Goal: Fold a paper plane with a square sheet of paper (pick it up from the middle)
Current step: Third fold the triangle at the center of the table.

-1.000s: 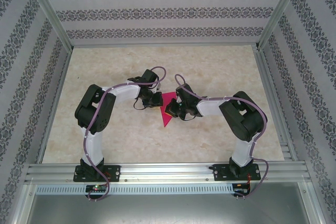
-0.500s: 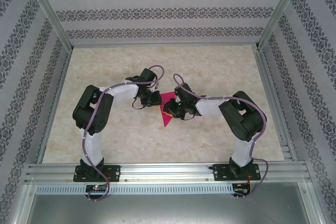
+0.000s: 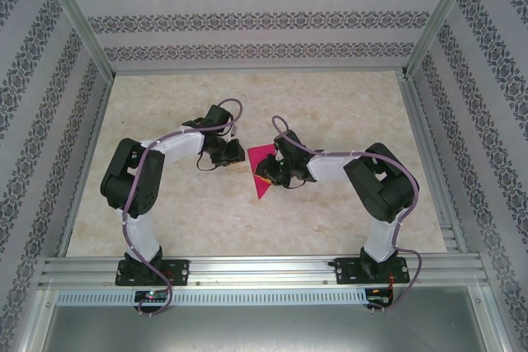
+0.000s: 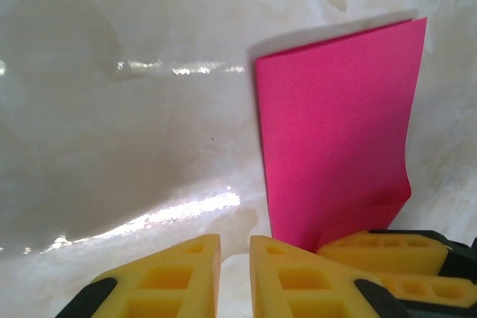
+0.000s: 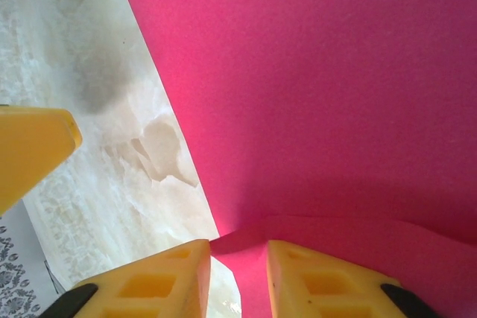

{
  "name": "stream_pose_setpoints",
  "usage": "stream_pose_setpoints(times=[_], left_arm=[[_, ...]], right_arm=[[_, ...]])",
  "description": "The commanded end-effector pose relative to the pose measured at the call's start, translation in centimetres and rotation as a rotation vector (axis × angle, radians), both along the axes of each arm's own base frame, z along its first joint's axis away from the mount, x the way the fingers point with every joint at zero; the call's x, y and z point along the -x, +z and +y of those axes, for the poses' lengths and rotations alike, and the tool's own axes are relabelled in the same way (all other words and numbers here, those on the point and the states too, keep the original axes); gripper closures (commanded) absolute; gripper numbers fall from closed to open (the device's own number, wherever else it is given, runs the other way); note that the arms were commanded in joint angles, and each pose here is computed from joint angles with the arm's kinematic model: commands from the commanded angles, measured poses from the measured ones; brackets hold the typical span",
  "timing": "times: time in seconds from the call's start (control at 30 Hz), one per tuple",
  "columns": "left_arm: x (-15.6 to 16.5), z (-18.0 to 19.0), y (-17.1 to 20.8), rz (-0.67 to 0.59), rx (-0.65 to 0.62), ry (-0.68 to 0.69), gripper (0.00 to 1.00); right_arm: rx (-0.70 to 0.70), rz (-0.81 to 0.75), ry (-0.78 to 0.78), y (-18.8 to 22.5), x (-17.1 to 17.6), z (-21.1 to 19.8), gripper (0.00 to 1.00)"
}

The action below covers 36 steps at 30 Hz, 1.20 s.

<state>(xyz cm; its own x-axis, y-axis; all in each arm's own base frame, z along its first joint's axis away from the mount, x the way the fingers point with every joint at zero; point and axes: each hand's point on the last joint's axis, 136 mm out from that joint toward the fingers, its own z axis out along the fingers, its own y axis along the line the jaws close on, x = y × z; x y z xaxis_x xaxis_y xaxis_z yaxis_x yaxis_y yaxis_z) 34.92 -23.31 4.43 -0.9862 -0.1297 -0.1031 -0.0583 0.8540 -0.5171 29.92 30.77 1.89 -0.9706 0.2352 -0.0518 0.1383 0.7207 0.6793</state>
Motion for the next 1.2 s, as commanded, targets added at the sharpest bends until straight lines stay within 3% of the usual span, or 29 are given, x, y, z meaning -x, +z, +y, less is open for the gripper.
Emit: stream_pose_setpoints(times=[0.0, 0.3, 0.47, 0.73, 1.17], left_arm=[[-0.2, -1.0, 1.5, -0.029, 0.072, -0.015, 0.81], [1.2, -2.6, 1.4, -0.004, 0.121, -0.066, 0.84], [2.7, -4.2, 1.6, 0.017, 0.163, -0.118, 0.90], [4.3, -5.7, 0.5, 0.052, 0.159, -0.169, 0.97], [4.0, -5.7, -1.4, 0.068, 0.101, -0.158, 1.00]], right_arm=[[0.073, 0.038, -0.010, -2.4, 1.1, -1.1, 0.76], [0.096, 0.054, -0.008, -3.0, 1.5, -1.6, 0.95], [0.112, 0.066, -0.004, -3.4, 1.9, -1.9, 1.00], [0.117, 0.072, -0.002, -3.6, 2.0, -1.9, 1.00], [0.104, 0.074, -0.006, -3.4, 1.9, -1.8, 1.00]])
